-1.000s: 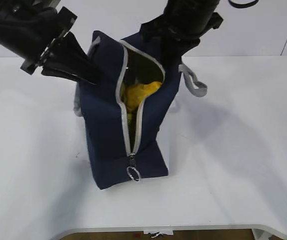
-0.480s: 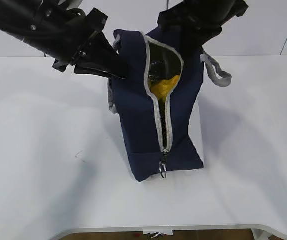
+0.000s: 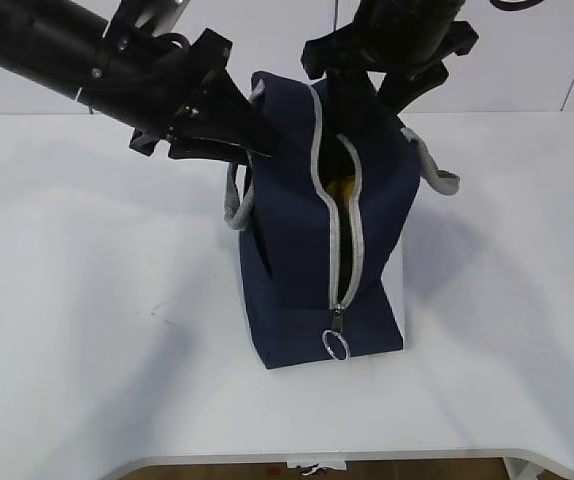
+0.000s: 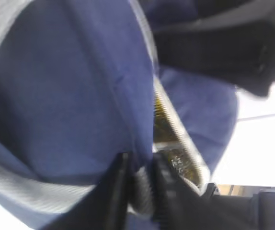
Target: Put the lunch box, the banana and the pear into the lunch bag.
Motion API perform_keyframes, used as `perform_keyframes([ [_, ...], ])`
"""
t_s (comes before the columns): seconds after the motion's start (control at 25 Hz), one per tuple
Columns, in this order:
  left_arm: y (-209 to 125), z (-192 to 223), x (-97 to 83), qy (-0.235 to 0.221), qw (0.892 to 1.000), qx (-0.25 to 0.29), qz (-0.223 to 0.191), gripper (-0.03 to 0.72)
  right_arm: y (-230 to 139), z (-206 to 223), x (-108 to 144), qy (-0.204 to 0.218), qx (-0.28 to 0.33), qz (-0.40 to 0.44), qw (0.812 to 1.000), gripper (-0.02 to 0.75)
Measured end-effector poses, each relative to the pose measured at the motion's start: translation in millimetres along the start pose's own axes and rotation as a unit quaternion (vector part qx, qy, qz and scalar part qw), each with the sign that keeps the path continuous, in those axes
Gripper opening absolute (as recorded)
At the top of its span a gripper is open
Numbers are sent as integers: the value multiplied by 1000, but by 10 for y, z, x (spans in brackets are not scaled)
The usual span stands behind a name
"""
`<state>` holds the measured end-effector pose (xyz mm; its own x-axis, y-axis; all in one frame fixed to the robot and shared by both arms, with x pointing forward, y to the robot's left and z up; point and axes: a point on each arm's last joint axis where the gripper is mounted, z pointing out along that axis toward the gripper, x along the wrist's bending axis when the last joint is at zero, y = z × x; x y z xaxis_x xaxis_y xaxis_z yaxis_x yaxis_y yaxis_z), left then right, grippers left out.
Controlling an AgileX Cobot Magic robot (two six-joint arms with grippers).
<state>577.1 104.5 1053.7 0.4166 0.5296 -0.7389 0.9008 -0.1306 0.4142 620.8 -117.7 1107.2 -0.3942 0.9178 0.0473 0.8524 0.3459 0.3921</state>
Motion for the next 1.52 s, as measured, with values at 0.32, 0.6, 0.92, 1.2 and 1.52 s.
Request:
perform_keyframes([
  [0.32, -52, -206, -172, -7, 999, 16, 36, 367, -16, -207, 8, 2, -22, 1, 1000, 479],
  [0.6, -146, -444, -212, 9, 997, 58, 42, 370, -58, -521, 16, 4, -55, -3, 998, 479],
  [0.92, -246, -636, -65, 131, 986, 103, 16, 338, -311, -1018, 15, 2, -96, -6, 995, 479],
  [1.2, -305, -796, -80, 215, 970, 110, 24, 334, -848, -1134, -1, 11, -209, -2, 978, 479],
  [1.52, -337, -917, -195, 227, 968, 98, 39, 334, -1546, -755, -63, 5, -326, -12, 945, 479],
])
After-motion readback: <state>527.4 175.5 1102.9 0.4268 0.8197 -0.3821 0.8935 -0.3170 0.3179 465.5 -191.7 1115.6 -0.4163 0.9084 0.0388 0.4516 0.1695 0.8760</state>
